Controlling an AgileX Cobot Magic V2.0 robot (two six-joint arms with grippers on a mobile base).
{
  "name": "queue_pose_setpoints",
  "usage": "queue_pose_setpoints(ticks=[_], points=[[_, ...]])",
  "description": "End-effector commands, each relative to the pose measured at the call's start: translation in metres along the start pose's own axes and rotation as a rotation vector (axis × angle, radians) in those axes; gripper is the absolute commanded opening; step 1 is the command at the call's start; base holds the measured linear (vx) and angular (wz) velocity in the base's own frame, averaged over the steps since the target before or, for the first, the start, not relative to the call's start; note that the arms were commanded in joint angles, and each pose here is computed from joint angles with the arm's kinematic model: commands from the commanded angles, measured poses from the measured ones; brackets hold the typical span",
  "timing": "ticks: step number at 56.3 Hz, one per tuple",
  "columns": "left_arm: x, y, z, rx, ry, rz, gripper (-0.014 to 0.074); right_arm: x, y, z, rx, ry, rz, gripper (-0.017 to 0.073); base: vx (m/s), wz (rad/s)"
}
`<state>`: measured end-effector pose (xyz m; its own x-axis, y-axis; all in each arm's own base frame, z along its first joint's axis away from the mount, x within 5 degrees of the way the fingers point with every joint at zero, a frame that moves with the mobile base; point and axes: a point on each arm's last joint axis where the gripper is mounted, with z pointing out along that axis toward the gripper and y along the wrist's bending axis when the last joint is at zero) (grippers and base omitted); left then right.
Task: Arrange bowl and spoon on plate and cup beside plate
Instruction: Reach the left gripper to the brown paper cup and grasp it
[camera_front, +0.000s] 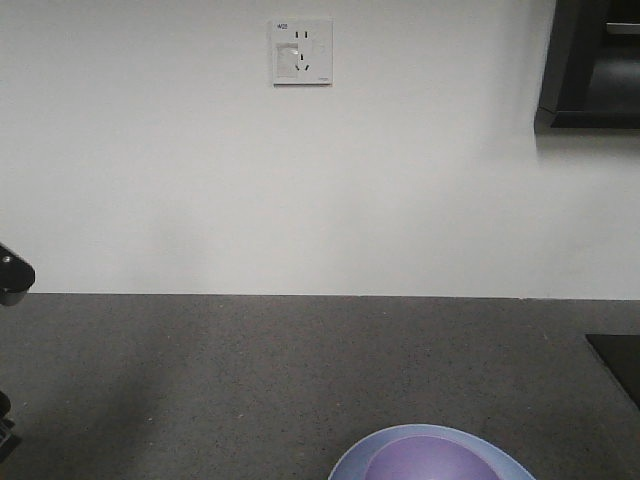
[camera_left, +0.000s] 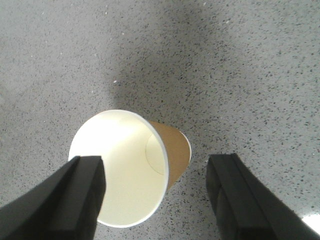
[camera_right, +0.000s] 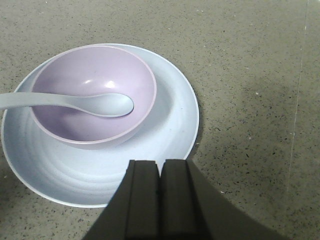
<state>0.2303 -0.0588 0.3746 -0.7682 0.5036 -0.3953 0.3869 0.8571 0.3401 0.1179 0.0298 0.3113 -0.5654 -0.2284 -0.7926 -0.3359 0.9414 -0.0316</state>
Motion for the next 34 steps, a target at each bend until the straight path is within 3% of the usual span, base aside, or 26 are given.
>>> queue_pose_setpoints(ticks=[1,22,34], points=[[-0.001,0.006,-0.01,-0.035,-0.075,-0.02,0.0555,-0.013,-0.002,-0.006,0.022,-0.087,-0.004,-0.0008,0.0,0.0],[0.01,-0.007,0.023,-0.015,-0.048,-0.022,0.0555,-0.012,-0.002,-0.006,0.019,-0.079,-0.004,-0.0008,0.0,0.0],[0.014,0.006,0.042,-0.035,-0.003,-0.083,0.0553,-0.011,-0.002,-0.006,0.017,-0.075,-0.003,-0.0008,0.0,0.0]])
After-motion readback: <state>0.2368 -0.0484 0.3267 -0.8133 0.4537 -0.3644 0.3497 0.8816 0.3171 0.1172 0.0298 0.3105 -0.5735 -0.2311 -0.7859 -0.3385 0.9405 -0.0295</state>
